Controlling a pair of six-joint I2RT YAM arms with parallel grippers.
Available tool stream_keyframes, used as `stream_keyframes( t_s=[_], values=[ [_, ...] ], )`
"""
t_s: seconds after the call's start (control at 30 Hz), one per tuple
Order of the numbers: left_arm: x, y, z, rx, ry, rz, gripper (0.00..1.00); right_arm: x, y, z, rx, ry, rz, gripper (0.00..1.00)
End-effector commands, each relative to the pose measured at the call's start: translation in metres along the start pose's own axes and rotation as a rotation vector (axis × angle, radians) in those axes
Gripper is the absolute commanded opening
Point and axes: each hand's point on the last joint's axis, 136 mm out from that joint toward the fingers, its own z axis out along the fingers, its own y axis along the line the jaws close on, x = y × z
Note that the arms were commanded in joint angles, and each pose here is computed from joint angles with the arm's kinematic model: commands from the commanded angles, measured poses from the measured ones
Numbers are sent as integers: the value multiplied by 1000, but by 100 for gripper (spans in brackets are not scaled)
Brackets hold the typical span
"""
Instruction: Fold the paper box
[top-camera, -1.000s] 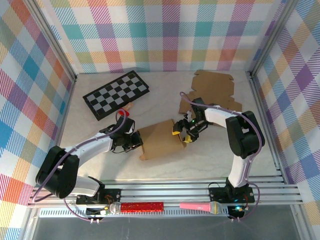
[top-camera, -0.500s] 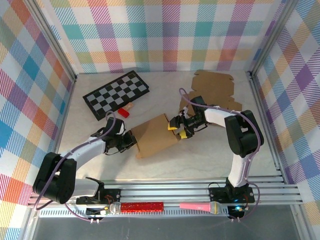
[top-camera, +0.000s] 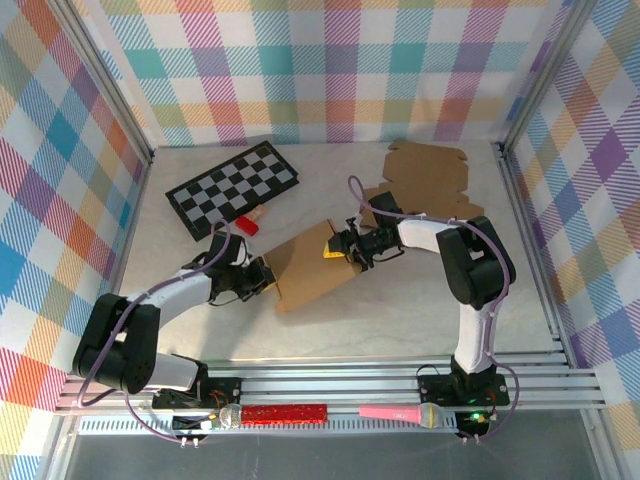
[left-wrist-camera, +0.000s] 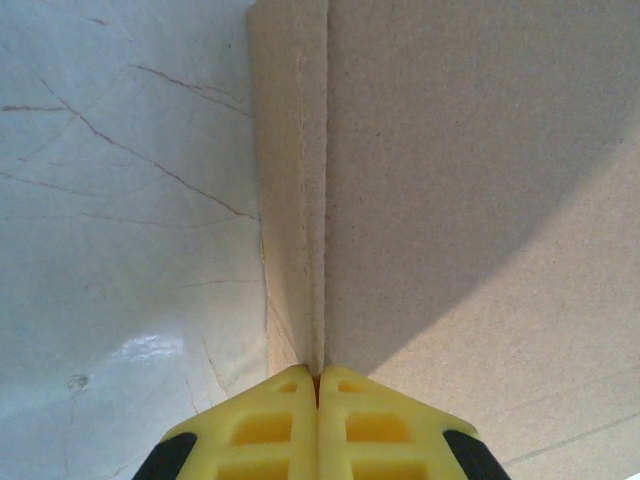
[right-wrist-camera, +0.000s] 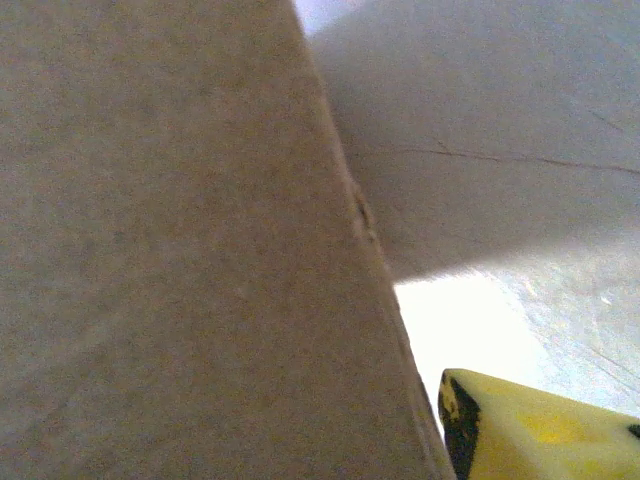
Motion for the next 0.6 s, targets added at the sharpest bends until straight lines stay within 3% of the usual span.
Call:
stream_keyframes(
  t_s=[0.0, 0.1, 0.23, 0.37, 0.57],
  values=[
    [-5, -4, -1, 7, 7, 19, 0, -7, 19, 1, -69, 9, 3, 59],
    [-13, -13, -11, 5, -20, 51, 17, -7, 24, -2, -75, 4, 40, 54],
    [-33, -43, -51, -24, -178, 205, 29, -6, 25, -4, -76, 7, 174, 44],
    [-29, -93, -88, 22, -301, 525, 33, -2, 31, -11, -90, 4, 339, 41],
    [21, -139, -108, 142, -249, 1015, 37, 18, 34, -23, -52, 30, 622, 37]
  ],
)
